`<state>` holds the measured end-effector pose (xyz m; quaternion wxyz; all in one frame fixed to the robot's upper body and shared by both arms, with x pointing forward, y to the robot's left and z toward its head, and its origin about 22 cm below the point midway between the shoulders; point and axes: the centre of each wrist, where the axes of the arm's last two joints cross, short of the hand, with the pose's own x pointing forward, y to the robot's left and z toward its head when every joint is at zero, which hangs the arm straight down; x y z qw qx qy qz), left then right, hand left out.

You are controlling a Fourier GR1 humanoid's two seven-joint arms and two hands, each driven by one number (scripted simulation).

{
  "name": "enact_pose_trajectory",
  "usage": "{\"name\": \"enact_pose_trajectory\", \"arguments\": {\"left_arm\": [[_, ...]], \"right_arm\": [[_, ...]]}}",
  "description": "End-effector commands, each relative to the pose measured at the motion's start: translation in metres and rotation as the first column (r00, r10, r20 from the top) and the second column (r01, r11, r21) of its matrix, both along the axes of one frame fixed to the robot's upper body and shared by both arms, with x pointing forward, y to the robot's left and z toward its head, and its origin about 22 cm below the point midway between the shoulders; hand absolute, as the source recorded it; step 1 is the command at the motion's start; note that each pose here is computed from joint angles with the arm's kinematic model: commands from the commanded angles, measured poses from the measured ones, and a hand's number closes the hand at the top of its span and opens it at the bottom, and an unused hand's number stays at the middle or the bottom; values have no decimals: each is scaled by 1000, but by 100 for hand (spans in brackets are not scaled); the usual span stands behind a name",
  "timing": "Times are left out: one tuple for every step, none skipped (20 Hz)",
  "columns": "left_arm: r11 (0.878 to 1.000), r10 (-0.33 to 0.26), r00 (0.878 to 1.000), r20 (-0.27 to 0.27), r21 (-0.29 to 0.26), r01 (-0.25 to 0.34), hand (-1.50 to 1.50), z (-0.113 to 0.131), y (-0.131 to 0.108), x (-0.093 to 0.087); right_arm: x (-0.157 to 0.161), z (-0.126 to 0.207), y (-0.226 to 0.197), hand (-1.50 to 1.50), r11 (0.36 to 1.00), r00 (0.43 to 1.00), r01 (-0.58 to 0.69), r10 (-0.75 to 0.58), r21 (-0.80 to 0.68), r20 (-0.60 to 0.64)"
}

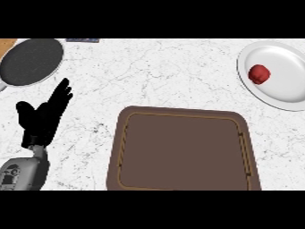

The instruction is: Pick the bell pepper from the tray and place it in the plate

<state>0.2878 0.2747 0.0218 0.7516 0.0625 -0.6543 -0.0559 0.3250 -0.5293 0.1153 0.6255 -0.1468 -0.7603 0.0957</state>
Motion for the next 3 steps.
{"name": "enact_pose_trajectory", "arguments": {"left_arm": [[1000,13,1000,20,-16,-12,0,-3,5,5],[1000,-4,1000,3,10,4,0,0,-2,3],[1000,11,1000,5,6,-11,0,1,7,0]], "right_arm": [[-18,-5,-14,-150,997,997,-81,81,-10,14],[-17,1,-16,-150,998,998,-63,63,-12,12],[-13,-2,-11,-150,999,999,-49,49,-5,5]]}}
